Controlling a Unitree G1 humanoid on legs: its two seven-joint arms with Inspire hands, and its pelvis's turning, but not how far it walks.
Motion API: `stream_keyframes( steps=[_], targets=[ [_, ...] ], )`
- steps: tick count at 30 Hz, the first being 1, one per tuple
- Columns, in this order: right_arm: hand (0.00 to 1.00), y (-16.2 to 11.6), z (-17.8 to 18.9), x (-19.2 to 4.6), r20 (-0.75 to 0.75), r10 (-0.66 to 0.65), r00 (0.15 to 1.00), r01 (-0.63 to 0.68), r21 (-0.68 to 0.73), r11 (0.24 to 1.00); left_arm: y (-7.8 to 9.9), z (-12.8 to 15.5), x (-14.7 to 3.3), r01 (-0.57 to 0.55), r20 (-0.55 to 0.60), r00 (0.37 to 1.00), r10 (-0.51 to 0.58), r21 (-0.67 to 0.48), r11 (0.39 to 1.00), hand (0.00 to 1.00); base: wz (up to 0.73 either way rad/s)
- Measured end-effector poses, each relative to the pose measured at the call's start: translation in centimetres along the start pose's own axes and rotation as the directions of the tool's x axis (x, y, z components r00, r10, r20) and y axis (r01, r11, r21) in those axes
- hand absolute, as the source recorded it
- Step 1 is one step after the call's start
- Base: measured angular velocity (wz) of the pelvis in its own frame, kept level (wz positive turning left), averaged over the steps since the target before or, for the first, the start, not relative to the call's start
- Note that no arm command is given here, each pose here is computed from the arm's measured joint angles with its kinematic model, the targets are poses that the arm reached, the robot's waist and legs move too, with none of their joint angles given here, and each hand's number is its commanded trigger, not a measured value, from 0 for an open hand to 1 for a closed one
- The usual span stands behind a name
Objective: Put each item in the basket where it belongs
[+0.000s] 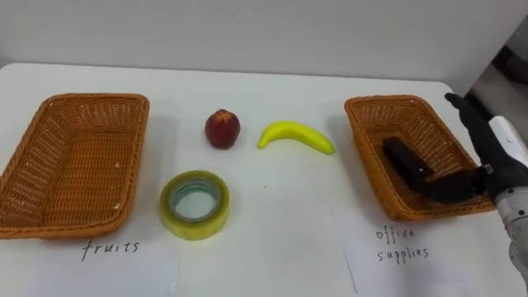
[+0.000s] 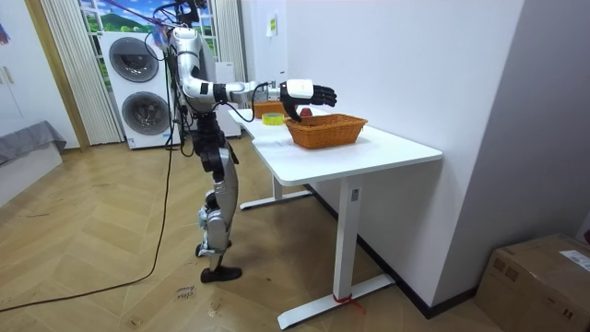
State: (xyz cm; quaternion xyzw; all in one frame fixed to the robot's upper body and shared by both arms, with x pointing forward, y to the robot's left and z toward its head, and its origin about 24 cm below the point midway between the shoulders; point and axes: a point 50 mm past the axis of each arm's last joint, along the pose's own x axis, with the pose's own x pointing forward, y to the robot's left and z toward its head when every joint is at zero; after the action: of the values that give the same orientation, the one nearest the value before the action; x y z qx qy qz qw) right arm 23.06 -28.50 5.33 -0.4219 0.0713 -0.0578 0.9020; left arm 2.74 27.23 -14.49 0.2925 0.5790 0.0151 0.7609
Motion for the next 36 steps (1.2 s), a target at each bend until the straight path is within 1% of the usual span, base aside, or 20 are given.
stream_keyframes(
  steps=[16, 24, 32, 36],
  targets=[
    [0.0, 0.0, 0.0, 0.0, 0.004, -0.001, 1.0, 0.001, 0.004, 1.0, 0.0, 0.0, 0.0, 0.007, 0.003, 1.0, -0.007, 0.0, 1.0, 0.0, 0.0],
    [0.0, -0.2, 0.3, 0.2, 0.017, -0.014, 1.0, 0.012, 0.117, 0.993, 0.0, 0.2, 0.0, -0.001, 0.011, 1.0, 0.001, 0.001, 1.0, 0.0, 0.0],
    [0.0, -1.4, 2.8, 0.8, 0.12, -0.064, 0.991, 0.034, 0.239, 0.97, 0.2, 0.5, 0.2, -0.004, 0.011, 1.0, 0.004, 0.0, 1.0, 0.0, 0.0],
    [0.0, -1.6, 3.5, 1.0, 0.142, -0.074, 0.987, 0.037, 0.249, 0.968, 0.2, 0.5, 0.2, -0.005, 0.006, 1.0, 0.005, 0.0, 1.0, 0.0, 0.04]
  ],
)
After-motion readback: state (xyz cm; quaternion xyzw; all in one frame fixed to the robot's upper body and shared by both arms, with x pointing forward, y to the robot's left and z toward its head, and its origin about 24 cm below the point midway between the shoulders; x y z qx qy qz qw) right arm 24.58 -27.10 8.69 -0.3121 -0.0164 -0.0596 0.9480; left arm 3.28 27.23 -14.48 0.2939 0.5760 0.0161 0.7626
